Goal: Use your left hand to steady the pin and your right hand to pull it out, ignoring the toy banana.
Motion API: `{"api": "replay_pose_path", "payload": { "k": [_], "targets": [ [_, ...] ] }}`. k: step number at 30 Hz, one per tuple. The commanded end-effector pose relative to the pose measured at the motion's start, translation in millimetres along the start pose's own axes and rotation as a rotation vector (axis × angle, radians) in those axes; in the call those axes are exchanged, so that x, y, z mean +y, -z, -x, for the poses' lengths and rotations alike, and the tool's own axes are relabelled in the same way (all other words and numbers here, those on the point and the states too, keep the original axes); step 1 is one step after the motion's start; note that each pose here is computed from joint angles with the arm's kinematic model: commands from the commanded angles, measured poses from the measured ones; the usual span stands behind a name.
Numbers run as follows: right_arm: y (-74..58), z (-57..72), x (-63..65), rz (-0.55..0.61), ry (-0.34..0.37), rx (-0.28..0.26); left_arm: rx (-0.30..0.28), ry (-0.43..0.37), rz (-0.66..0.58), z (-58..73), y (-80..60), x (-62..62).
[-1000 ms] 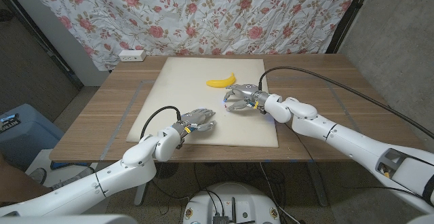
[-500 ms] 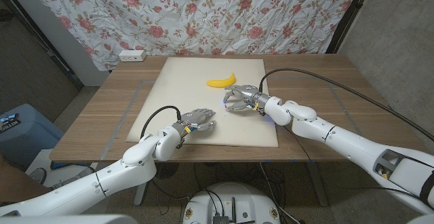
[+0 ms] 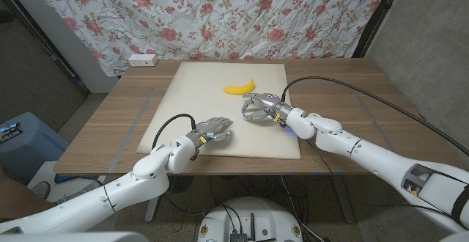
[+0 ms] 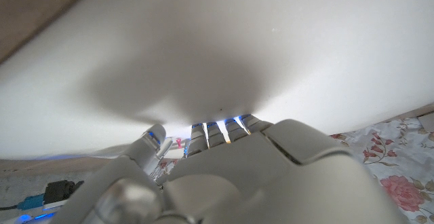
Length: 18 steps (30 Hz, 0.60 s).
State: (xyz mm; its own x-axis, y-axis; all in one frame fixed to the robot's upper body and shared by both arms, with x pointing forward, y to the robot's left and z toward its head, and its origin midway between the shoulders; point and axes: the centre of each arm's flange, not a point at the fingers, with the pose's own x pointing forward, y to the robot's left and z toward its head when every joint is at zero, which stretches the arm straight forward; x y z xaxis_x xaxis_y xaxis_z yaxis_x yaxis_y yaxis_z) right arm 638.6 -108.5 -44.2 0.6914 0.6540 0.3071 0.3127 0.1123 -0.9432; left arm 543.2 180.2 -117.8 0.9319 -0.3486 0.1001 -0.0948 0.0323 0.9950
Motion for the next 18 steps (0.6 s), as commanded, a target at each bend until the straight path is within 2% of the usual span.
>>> {"api": "replay_pose_path", "payload": {
  "k": [1,18],
  "targets": [
    [4.0,0.9,4.6,-0.035,0.026,0.002,-0.005,0.005,-0.004,0.3,-0.9,-0.5],
    [3.5,-2.6,5.8,-0.039,0.044,-0.007,-0.005,0.012,-0.004,1.5,-0.8,-1.2]
  ]
}}
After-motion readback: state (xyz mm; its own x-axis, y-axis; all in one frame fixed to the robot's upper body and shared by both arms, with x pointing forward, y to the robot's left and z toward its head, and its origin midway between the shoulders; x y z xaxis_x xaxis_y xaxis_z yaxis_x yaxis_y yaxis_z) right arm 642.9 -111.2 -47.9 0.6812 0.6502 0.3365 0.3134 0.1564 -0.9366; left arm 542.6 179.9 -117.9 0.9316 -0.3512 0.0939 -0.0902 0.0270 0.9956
